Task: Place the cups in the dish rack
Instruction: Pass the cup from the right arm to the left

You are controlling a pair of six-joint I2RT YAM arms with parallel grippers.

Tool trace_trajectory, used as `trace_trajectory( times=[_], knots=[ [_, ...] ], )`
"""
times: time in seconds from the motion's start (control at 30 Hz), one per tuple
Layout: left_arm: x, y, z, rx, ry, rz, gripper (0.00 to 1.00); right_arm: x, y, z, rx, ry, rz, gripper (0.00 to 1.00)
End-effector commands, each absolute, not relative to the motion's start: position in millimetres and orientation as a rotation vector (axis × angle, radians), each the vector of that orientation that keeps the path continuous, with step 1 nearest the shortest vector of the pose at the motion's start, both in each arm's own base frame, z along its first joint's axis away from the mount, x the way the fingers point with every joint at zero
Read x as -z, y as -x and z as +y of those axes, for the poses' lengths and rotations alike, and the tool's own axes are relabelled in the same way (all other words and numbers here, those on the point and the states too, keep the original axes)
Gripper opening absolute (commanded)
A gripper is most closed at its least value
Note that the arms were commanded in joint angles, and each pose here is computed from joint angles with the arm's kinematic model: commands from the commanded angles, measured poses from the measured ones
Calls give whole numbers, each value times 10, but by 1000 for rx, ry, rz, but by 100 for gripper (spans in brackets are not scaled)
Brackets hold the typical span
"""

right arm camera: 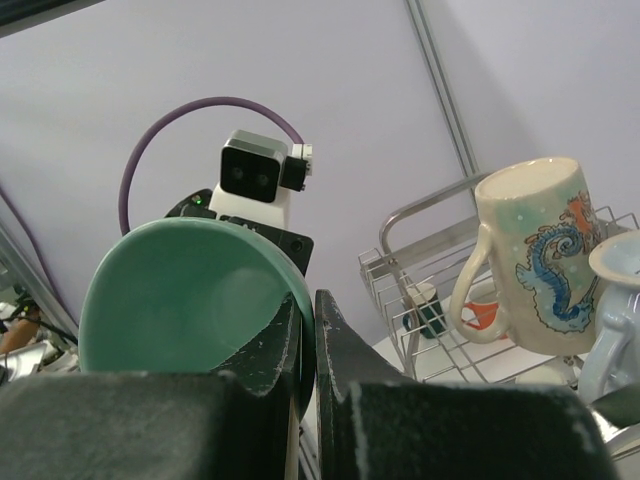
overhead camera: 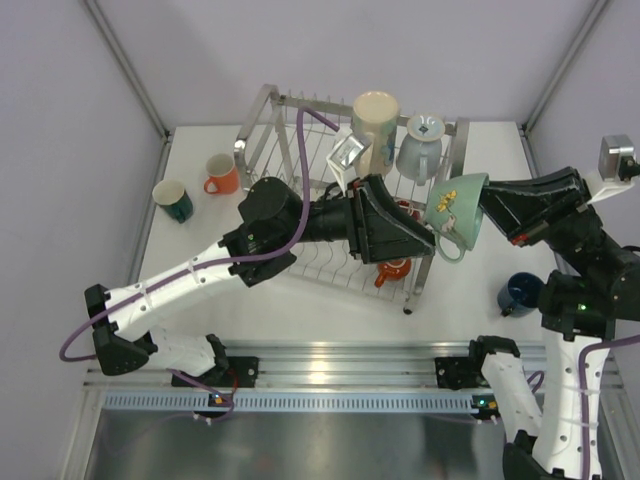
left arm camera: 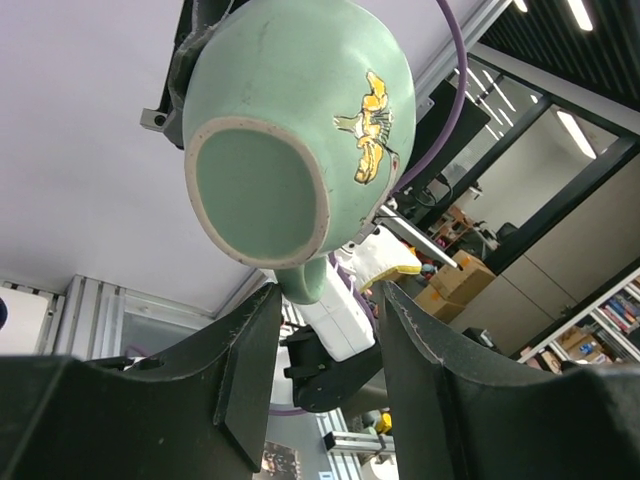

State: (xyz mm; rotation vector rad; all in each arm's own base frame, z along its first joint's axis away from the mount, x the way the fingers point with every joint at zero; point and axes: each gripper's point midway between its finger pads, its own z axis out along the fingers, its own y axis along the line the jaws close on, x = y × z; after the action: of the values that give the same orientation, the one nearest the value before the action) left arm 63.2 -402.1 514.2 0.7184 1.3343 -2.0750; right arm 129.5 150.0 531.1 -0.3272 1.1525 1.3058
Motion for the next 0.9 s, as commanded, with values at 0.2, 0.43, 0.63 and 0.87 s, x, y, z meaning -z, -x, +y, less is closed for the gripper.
trace_trajectory(
  times=[0.2,0.43,0.63,0.87],
  knots=[
    [-5328,-653,-3888,2001,-682,1263,50,-5493,-1081,1537,-1229,406,1110,0],
    [-5321,-686,-3923,1991,-679,1265,51,-5494,-1099,1532,-1271,388,1091,0],
    [-5404,-611,-4004,2067,-727,1220,51,-5504,-1109,1525,-1301,379,1065,0],
    [-5410,-556,-4067,2149,-754,1190,49,-5456,-1179,1505,-1298,360,1063,0]
  ],
)
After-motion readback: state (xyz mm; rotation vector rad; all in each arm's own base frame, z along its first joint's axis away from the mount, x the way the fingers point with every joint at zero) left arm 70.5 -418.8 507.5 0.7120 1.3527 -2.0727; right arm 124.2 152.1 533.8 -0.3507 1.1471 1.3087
